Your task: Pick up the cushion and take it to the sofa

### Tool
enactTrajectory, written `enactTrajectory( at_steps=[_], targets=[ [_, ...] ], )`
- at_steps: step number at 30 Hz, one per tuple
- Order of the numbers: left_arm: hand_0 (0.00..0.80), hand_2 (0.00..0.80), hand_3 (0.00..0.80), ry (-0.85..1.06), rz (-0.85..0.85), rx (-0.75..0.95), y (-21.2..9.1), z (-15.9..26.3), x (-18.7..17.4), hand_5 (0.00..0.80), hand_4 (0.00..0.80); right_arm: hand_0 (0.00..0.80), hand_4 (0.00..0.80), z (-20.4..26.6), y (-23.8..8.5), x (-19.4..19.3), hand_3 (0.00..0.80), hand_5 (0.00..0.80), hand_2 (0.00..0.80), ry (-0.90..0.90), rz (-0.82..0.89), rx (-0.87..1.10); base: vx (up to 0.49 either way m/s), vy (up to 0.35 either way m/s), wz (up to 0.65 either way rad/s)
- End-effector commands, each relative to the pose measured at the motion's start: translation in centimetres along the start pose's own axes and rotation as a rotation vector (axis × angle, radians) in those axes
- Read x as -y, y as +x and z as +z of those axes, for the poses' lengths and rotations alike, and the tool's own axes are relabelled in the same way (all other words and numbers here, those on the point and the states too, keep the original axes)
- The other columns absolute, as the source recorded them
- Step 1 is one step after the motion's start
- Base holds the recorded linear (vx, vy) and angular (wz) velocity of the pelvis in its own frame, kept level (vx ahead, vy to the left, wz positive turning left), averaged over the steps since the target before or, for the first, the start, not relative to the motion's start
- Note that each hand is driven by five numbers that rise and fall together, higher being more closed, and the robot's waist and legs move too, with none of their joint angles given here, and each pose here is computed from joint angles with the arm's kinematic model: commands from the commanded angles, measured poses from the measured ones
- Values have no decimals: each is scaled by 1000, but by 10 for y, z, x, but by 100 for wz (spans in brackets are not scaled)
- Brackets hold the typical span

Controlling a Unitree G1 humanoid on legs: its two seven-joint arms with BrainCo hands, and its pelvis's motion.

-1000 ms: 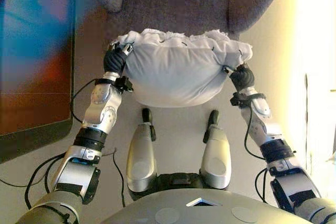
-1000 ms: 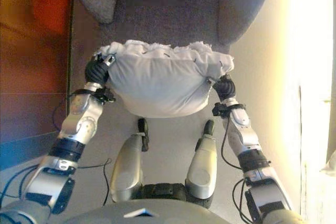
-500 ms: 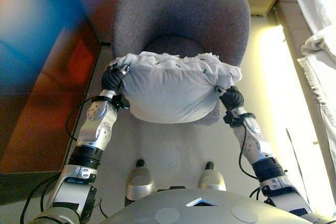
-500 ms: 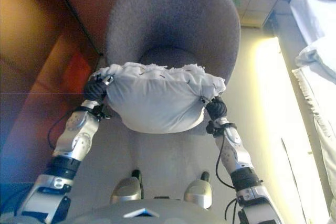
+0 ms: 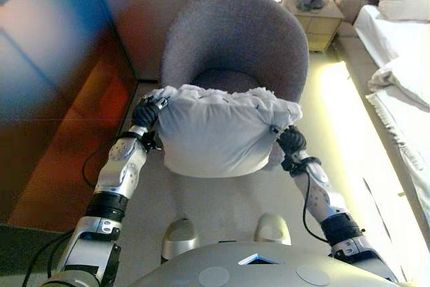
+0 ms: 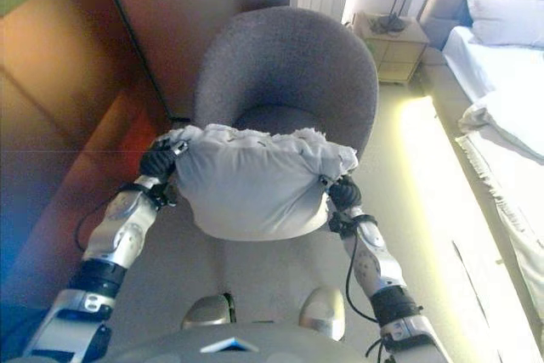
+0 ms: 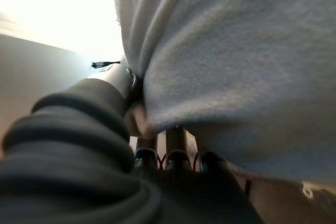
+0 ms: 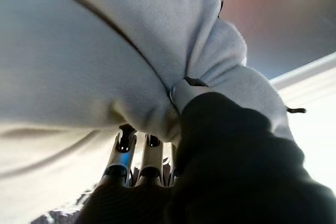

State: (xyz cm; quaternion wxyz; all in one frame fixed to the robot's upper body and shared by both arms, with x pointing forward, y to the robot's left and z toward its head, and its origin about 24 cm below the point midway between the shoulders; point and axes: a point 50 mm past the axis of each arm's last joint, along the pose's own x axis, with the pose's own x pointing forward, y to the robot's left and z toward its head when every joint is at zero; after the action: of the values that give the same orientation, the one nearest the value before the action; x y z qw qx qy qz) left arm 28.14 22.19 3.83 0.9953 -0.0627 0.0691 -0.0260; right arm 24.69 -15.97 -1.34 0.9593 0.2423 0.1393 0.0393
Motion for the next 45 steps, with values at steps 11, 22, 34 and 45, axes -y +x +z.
enactTrajectory(
  at_steps=[11,22,34,45],
  targets=[
    [800,800,800,-87,-156,117,2,7,48,800,800,800,800,55,6,-13,800,800,800,-53,200,181,394,-16,10],
    [800,800,800,-126,-124,157,2,14,49,800,800,800,800,52,2,-20,800,800,800,-52,262,151,285,-163,8],
    [800,800,800,-123,-124,131,11,12,48,800,800,800,800,56,15,-29,800,800,800,-87,211,117,257,138,-11],
    [800,800,800,-44,-141,136,16,18,40,800,800,800,800,45,19,-35,800,800,800,22,184,141,150,166,-18]
  ],
)
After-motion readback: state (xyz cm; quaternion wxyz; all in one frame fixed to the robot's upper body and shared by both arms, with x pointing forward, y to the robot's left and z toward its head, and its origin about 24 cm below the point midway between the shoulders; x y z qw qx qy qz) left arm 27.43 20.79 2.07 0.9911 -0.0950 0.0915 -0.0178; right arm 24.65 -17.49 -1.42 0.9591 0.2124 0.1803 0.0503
